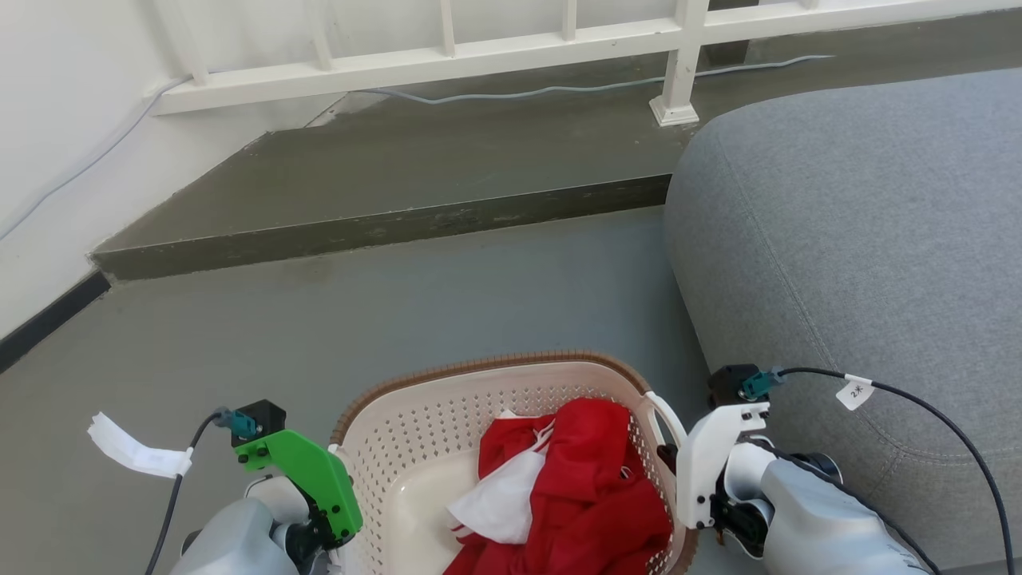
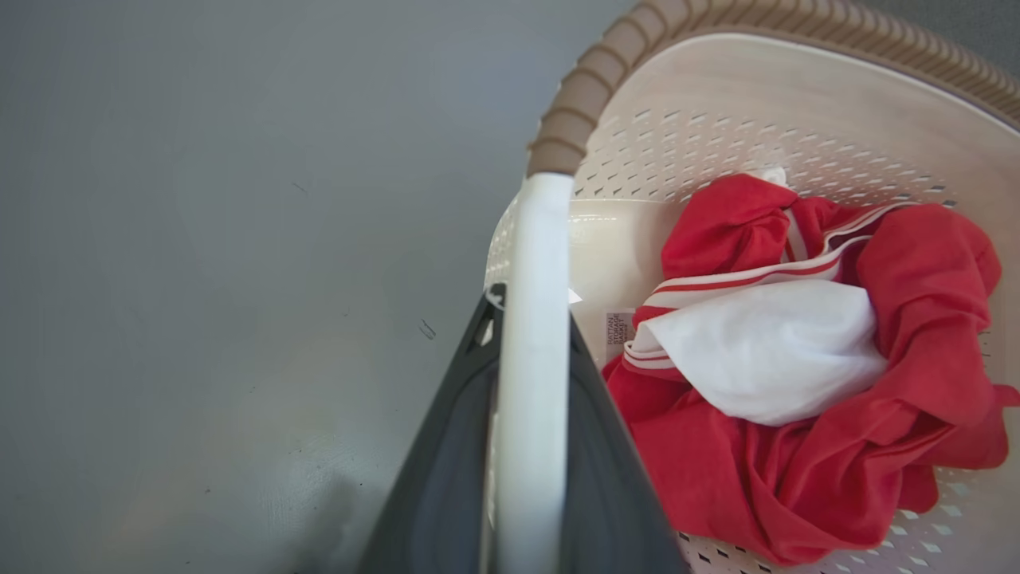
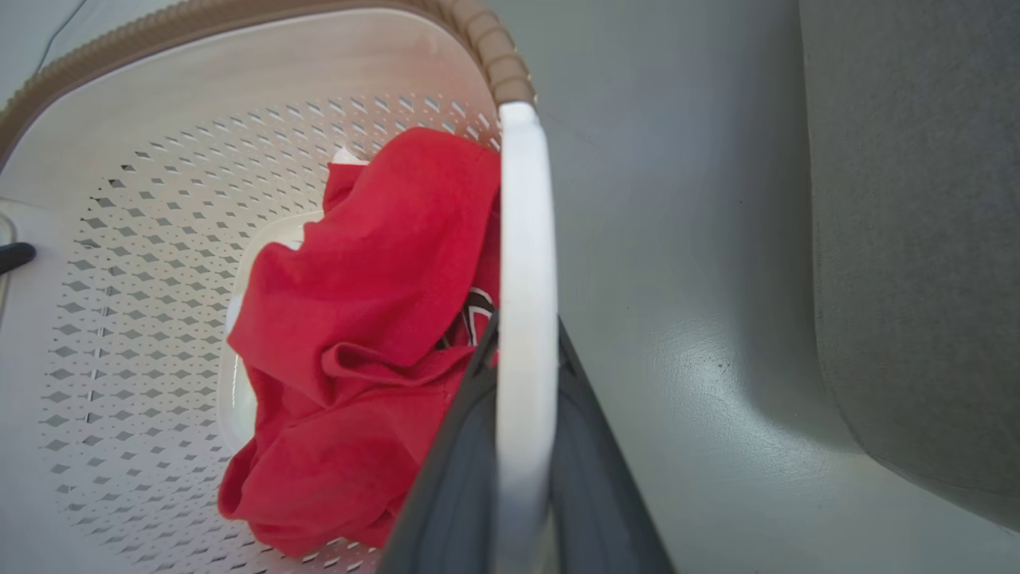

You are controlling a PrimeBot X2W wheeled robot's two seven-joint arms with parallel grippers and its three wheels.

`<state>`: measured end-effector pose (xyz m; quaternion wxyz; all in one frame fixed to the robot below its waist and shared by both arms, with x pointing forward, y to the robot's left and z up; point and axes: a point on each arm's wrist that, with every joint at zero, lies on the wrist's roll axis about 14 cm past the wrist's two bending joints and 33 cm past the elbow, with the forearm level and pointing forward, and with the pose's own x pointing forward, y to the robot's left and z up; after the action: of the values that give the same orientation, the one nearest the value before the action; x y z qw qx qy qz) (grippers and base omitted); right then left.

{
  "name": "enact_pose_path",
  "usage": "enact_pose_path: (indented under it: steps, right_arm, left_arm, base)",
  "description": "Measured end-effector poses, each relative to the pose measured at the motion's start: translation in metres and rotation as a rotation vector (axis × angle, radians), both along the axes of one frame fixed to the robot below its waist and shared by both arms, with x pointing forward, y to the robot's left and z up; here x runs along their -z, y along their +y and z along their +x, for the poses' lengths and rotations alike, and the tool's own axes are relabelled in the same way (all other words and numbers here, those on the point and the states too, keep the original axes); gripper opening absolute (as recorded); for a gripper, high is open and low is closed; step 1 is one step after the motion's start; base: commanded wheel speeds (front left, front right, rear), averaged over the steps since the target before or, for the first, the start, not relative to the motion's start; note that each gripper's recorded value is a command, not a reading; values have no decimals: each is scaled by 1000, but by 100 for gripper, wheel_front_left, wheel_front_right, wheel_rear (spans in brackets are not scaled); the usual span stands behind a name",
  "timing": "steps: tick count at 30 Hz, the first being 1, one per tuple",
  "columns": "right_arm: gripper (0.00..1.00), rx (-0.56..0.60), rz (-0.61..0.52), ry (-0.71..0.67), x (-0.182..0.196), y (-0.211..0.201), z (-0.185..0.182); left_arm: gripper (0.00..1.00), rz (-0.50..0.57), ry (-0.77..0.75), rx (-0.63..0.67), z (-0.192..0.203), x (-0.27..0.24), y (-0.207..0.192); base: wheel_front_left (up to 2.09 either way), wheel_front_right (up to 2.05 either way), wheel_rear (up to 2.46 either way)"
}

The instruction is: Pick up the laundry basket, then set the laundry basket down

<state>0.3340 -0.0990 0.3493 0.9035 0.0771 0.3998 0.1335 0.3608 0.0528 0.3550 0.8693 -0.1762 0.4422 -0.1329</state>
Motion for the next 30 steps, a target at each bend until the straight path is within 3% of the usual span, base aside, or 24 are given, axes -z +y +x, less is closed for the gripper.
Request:
enact_pose_path:
  steps: [30]
  right_arm:
    - [0, -11, 3, 25, 4, 3, -3]
  left_arm:
    - [0, -1, 24, -4, -3, 5, 2]
  base:
    - [0, 0, 0]
